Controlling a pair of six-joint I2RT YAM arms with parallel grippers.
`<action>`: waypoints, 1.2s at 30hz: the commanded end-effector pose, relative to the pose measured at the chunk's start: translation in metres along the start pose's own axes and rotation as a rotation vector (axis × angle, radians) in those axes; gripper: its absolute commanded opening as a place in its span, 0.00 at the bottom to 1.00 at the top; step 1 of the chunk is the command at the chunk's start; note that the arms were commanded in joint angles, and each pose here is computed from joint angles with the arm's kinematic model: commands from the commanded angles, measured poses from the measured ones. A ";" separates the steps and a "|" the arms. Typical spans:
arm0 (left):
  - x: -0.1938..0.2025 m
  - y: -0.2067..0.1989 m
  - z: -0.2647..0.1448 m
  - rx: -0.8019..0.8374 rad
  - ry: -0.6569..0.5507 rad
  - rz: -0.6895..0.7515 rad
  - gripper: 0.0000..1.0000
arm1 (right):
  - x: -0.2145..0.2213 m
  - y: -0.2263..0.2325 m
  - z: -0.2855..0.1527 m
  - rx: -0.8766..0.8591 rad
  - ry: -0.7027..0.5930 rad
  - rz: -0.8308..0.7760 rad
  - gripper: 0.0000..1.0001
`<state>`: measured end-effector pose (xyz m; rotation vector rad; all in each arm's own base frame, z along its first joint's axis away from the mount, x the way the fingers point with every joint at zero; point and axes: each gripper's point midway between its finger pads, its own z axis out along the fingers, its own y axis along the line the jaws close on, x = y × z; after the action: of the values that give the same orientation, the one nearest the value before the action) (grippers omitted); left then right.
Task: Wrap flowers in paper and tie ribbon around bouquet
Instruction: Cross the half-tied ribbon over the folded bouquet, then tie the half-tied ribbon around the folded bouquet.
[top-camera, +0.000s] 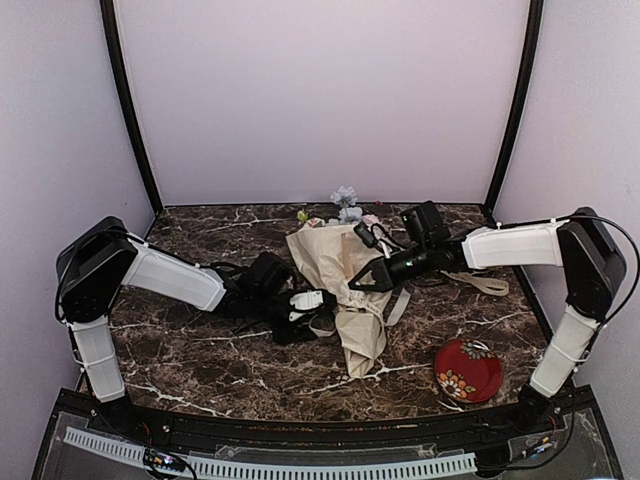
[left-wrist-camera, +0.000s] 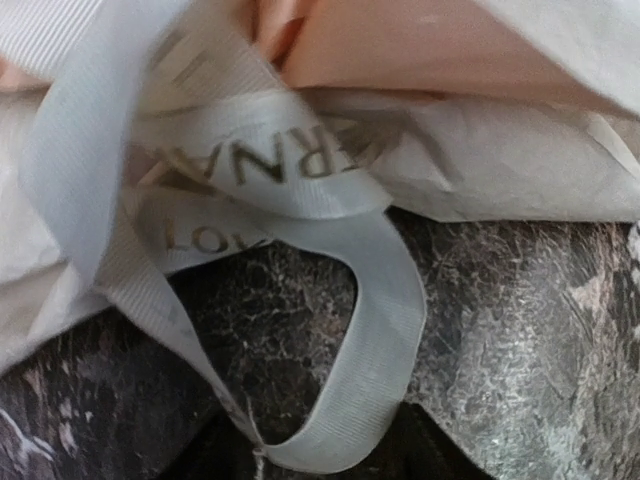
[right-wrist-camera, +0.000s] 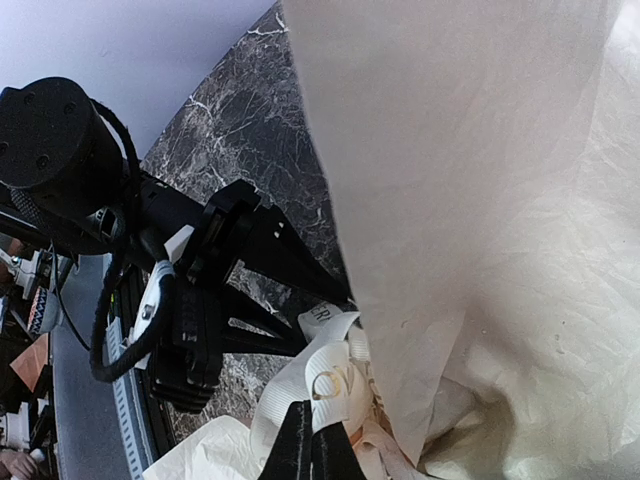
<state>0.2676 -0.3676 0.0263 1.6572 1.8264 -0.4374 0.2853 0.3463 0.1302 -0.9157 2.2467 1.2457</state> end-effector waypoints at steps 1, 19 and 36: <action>0.002 -0.001 0.002 0.009 0.013 0.003 0.38 | -0.015 0.012 -0.009 -0.004 -0.054 -0.044 0.00; -0.019 0.018 -0.019 -0.111 -0.074 0.001 0.00 | -0.031 0.006 -0.052 0.141 -0.205 -0.012 0.00; -0.025 0.030 -0.027 -0.156 -0.070 0.009 0.00 | -0.017 -0.023 -0.062 0.175 -0.242 0.061 0.00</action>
<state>0.2871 -0.3668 0.0468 1.5466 1.7738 -0.3461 0.3012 0.2875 0.1427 -0.6097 2.2567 1.0803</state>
